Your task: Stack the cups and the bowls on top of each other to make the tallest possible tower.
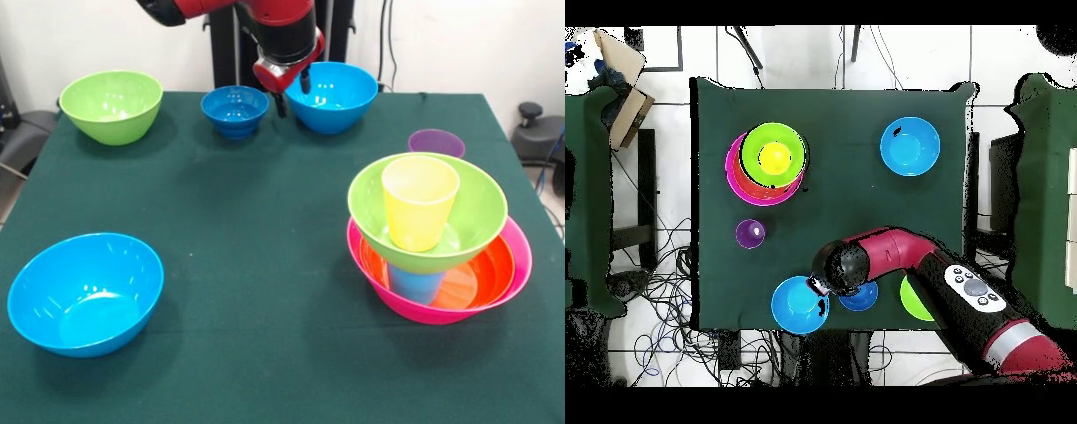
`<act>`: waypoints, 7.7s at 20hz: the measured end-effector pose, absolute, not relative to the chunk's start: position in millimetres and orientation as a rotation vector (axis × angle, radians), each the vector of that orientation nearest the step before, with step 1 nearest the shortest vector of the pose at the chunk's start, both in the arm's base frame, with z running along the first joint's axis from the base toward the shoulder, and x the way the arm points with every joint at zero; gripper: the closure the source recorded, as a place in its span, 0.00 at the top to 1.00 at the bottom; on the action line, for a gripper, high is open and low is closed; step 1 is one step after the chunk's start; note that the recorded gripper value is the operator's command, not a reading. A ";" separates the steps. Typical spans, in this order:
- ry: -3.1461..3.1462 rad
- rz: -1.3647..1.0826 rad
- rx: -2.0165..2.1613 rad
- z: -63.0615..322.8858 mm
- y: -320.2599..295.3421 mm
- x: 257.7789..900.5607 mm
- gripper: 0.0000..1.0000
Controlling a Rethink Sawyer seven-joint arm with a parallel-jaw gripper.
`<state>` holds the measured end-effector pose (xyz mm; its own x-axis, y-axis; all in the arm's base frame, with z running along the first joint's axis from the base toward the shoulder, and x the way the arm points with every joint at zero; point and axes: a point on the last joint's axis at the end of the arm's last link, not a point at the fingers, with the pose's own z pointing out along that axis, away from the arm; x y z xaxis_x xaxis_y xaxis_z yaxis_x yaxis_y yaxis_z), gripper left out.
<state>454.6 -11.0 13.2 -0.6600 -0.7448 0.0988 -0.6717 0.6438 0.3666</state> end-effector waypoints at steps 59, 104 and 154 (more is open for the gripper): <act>-2.547 -0.395 1.352 -53.3 11.5 426.3 0.00; -2.761 -0.407 0.991 71.9 -25.3 540.4 0.00; -3.021 -0.963 0.589 136.5 6.1 806.1 0.00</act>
